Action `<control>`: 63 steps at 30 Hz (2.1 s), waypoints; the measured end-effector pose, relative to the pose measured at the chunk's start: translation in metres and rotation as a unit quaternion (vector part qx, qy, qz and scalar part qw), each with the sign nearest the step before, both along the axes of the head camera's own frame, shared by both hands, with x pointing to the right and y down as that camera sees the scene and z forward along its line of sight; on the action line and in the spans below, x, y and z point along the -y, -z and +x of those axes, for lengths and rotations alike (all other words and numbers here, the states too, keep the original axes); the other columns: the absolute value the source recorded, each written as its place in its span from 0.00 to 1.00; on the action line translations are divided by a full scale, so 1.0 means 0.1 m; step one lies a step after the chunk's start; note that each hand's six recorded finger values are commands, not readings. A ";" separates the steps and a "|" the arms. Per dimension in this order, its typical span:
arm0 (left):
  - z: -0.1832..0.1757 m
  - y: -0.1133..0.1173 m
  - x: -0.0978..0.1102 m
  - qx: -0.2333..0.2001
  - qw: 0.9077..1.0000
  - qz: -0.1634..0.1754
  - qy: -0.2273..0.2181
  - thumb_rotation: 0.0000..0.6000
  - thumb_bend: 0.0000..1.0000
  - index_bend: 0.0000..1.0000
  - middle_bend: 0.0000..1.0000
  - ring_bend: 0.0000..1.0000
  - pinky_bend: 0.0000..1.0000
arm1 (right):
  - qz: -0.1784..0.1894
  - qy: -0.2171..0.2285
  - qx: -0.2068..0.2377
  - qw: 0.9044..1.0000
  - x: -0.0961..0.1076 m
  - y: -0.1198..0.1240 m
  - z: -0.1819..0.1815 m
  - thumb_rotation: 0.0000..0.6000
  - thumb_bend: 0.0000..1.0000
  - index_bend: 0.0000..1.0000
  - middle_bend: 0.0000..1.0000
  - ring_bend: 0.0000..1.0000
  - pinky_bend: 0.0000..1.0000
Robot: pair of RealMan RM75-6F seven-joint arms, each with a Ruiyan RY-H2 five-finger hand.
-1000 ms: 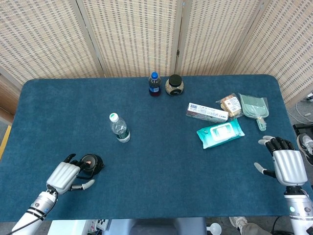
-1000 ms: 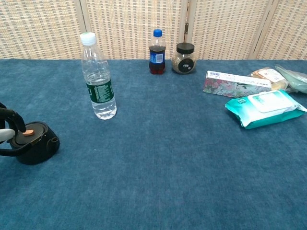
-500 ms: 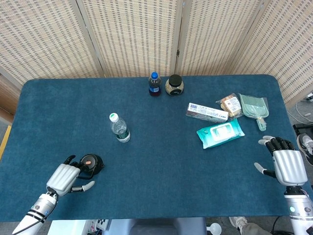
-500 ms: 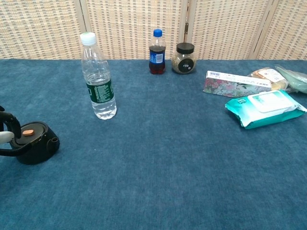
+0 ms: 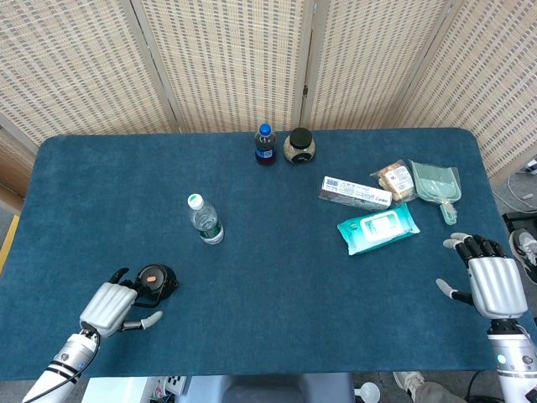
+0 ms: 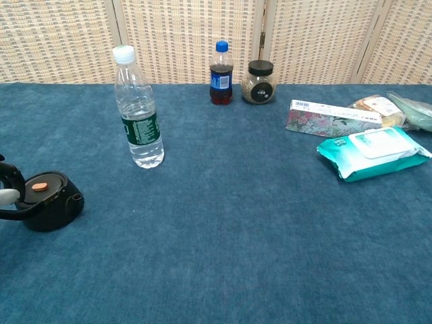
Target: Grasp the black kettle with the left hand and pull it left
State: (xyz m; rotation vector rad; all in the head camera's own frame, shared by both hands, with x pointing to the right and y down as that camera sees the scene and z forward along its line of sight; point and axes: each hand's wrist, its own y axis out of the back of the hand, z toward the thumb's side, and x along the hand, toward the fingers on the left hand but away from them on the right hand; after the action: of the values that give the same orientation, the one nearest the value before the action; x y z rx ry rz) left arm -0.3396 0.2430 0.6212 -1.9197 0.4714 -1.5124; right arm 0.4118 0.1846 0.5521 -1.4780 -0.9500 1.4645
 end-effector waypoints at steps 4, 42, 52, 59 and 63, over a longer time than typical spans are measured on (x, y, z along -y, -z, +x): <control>0.00 -0.02 0.00 -0.001 1.000 0.001 0.001 0.02 0.15 0.37 0.39 0.34 0.07 | 0.000 0.000 0.000 1.000 0.00 0.00 0.00 1.00 0.14 0.32 0.28 0.22 0.25; 0.05 -0.19 -0.19 -0.006 0.999 -0.031 0.009 0.08 0.15 0.39 0.41 0.37 0.07 | 0.000 0.000 0.000 1.000 0.00 0.00 0.00 1.00 0.14 0.32 0.28 0.22 0.25; 0.07 -0.24 -0.19 -0.016 0.999 -0.025 0.015 0.10 0.15 0.36 0.45 0.43 0.05 | 0.000 0.000 0.000 1.000 0.00 0.00 0.00 1.00 0.14 0.32 0.28 0.22 0.24; 0.08 -0.26 -0.21 -0.020 0.999 -0.021 0.017 0.12 0.15 0.37 0.48 0.45 0.00 | 0.000 0.000 0.000 1.000 0.00 0.00 0.00 1.00 0.14 0.32 0.28 0.22 0.21; 0.07 -0.27 -0.22 -0.021 0.999 -0.024 0.019 0.13 0.15 0.37 0.50 0.49 0.00 | 0.000 0.000 0.000 1.000 0.00 0.00 0.00 1.00 0.14 0.32 0.28 0.22 0.18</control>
State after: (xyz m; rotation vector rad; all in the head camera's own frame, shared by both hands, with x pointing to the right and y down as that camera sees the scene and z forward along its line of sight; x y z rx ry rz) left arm -0.3324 0.2654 0.6486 -1.9929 0.4959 -1.5224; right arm 0.4118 0.1846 0.5521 -1.4780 -0.9500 1.4645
